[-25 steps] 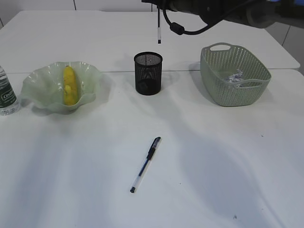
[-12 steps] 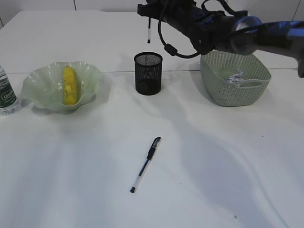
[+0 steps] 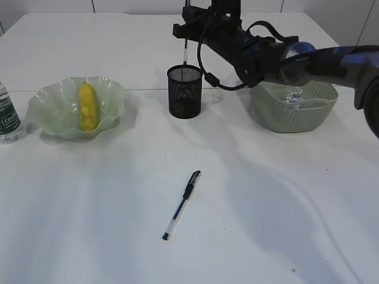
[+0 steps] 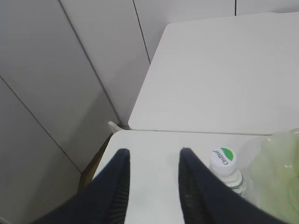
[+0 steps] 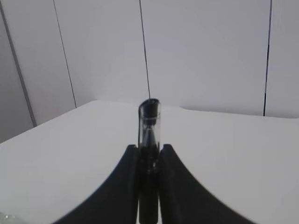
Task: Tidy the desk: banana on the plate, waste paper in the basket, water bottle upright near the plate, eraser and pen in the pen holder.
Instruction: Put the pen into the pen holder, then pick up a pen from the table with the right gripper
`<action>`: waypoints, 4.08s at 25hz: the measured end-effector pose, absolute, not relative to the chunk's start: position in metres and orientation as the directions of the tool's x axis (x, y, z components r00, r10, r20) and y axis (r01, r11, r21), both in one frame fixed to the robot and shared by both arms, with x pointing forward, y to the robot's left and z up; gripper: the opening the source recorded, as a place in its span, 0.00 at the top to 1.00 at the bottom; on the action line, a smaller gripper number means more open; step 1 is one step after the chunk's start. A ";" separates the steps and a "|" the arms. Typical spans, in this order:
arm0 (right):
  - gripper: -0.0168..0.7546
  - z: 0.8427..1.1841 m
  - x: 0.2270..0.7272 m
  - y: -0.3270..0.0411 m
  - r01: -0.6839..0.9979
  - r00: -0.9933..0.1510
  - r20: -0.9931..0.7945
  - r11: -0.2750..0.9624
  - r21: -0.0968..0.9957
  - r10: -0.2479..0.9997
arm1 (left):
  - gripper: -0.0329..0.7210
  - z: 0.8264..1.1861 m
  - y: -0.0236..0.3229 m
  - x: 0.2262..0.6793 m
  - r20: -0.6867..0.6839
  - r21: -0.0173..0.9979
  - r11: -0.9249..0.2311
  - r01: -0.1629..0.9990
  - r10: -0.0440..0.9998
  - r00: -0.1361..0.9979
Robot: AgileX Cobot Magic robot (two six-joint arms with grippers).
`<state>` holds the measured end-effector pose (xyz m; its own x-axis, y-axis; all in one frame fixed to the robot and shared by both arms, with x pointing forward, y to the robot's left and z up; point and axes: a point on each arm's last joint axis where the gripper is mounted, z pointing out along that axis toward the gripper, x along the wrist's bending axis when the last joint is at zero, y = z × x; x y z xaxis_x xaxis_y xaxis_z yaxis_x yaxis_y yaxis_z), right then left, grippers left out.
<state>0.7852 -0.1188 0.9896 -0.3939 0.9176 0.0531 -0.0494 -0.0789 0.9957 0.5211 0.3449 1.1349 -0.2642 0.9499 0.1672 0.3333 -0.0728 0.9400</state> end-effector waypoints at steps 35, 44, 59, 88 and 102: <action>0.73 0.941 0.790 -0.115 -0.043 -0.413 0.059 -0.084 0.996 0.909 | 0.64 1.137 0.341 0.523 0.170 0.947 -0.096 0.305 0.959 -0.227; 0.72 0.942 0.790 -0.115 -0.054 -0.416 0.060 -0.091 0.994 0.907 | 0.64 1.137 0.341 0.523 0.170 0.947 -0.096 0.305 0.959 -0.227; 0.72 1.055 0.769 -0.129 0.026 -0.343 0.033 -0.026 0.999 0.939 | 0.64 1.137 0.341 0.523 0.170 0.947 -0.096 0.305 0.959 -0.227; 0.72 1.082 0.659 -0.139 0.962 0.021 0.389 -0.125 0.244 0.921 | 0.64 1.135 0.345 0.521 0.167 0.941 -0.074 0.331 0.951 -0.261; 0.72 1.074 0.639 -0.077 0.978 0.096 0.509 -0.177 0.114 0.855 | 0.64 1.125 0.361 0.509 0.229 0.885 -0.006 0.465 0.876 -0.424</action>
